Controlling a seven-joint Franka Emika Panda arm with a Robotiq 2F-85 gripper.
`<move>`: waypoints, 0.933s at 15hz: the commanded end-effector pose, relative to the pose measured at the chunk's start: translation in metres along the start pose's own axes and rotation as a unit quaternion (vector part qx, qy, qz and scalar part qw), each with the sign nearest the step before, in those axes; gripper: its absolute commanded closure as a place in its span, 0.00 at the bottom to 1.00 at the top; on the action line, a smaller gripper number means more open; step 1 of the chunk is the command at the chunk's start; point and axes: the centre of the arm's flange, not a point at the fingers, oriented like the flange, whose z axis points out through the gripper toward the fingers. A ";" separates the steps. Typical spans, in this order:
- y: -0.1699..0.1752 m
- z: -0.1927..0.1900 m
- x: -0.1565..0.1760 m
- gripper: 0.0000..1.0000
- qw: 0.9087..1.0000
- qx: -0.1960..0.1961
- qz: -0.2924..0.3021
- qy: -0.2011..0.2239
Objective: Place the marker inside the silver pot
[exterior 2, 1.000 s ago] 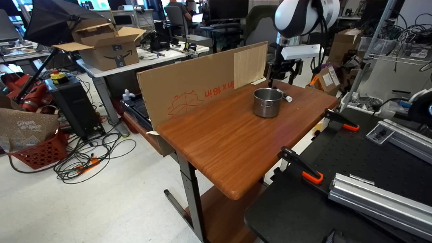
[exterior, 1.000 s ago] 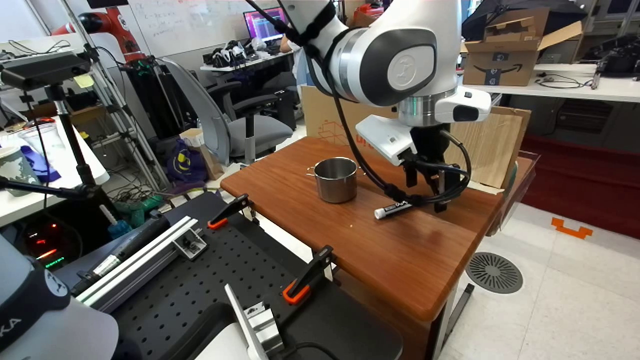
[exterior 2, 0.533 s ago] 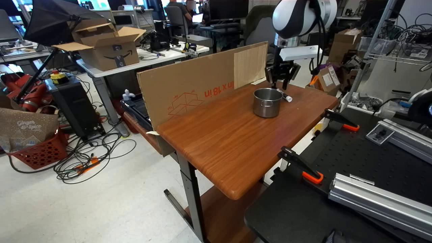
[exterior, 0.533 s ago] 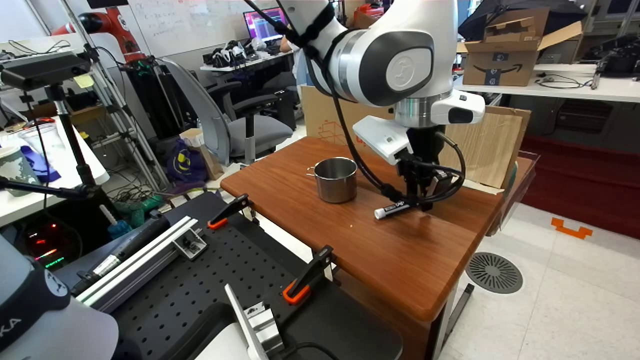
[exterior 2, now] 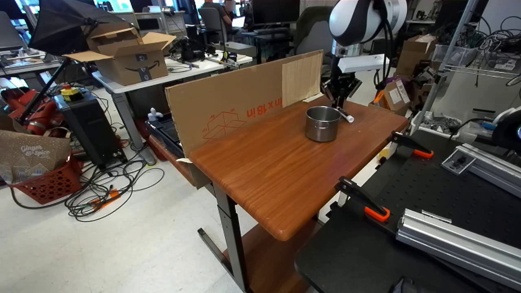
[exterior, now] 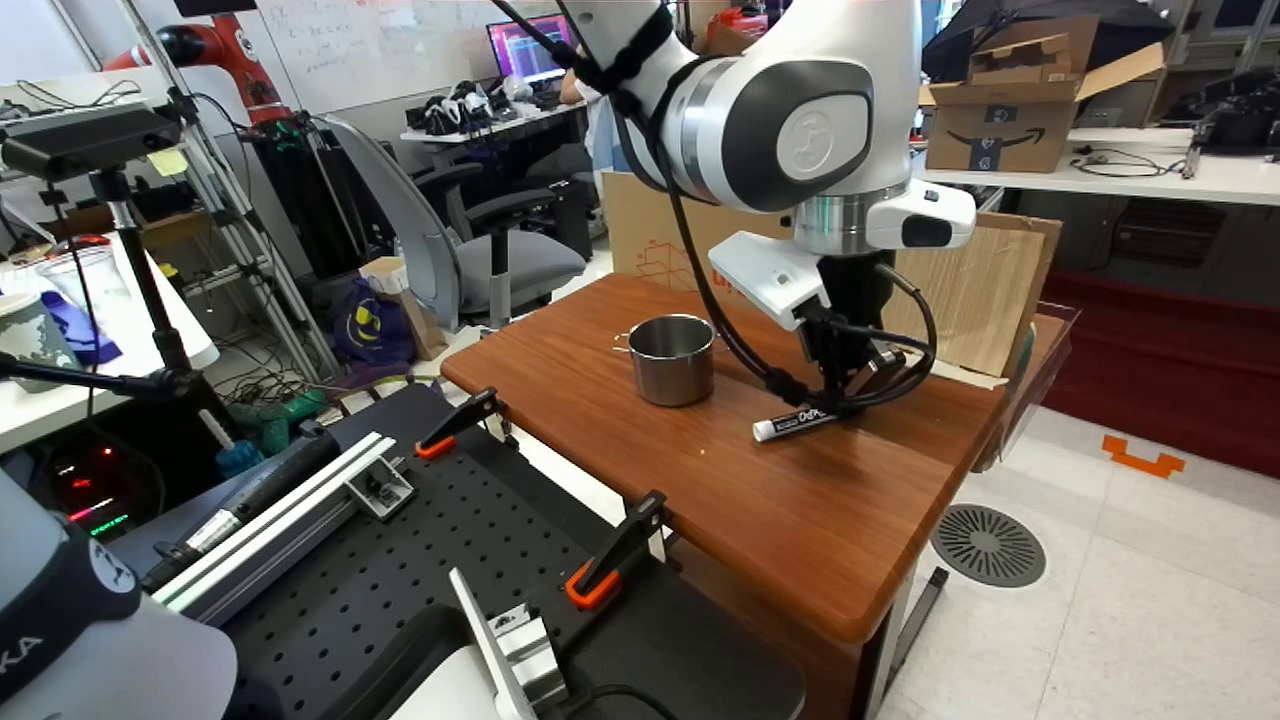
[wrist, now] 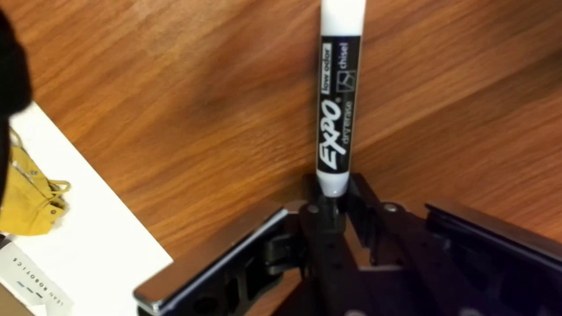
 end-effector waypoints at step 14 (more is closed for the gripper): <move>-0.057 -0.087 -0.027 0.95 0.991 -0.013 0.033 0.126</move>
